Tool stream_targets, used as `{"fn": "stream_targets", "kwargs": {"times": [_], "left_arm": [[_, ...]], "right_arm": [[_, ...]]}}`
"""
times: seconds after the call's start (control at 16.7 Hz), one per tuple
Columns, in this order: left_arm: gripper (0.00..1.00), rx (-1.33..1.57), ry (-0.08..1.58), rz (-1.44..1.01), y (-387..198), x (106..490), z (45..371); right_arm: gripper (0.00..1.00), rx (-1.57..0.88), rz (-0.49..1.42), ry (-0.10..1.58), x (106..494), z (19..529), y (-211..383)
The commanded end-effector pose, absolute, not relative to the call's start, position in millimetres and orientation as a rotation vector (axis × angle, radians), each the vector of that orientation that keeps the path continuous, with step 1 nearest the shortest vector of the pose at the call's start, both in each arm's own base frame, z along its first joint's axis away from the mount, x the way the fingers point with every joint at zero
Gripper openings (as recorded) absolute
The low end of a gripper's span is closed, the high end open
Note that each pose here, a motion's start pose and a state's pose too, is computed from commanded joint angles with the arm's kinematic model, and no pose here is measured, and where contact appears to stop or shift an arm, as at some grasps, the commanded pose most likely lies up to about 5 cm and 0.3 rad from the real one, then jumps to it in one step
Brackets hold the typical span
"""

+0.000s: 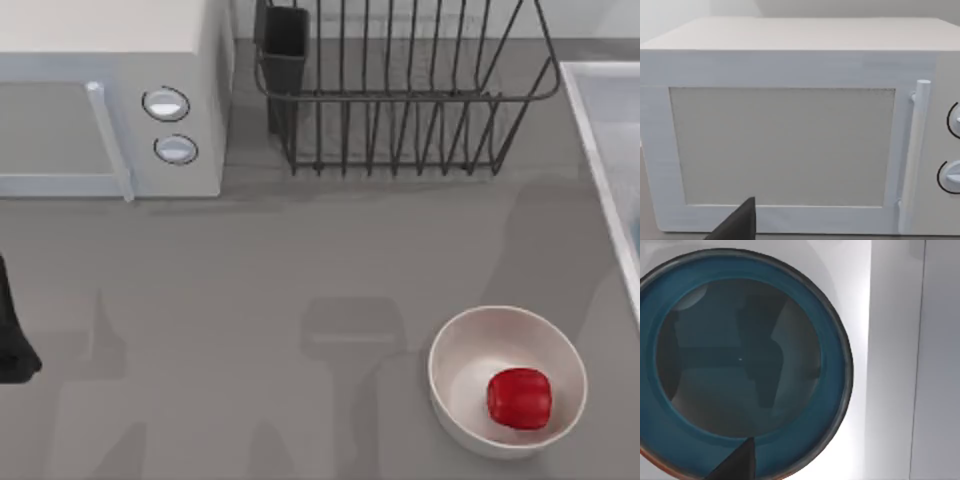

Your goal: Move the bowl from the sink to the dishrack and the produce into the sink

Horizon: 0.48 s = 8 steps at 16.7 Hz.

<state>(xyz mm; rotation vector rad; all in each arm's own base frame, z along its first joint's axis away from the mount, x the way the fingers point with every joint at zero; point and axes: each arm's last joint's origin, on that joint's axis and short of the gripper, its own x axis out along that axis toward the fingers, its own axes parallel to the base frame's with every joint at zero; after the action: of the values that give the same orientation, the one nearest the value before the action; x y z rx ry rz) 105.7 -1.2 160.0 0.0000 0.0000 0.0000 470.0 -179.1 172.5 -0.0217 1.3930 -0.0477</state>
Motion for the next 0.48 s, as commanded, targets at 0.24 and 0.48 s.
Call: {"fn": "stream_targets", "kwargs": {"times": [0.24,0.48], "left_arm": [[1.0,0.0,0.0,0.0,-1,106,160],[1.0,0.0,0.0,0.0,-1,106,160]], "right_arm": [[1.0,0.006,-0.015,1.461,474,151,-185],[1.0,0.007,-0.008,1.471,475,148,-184]]}}
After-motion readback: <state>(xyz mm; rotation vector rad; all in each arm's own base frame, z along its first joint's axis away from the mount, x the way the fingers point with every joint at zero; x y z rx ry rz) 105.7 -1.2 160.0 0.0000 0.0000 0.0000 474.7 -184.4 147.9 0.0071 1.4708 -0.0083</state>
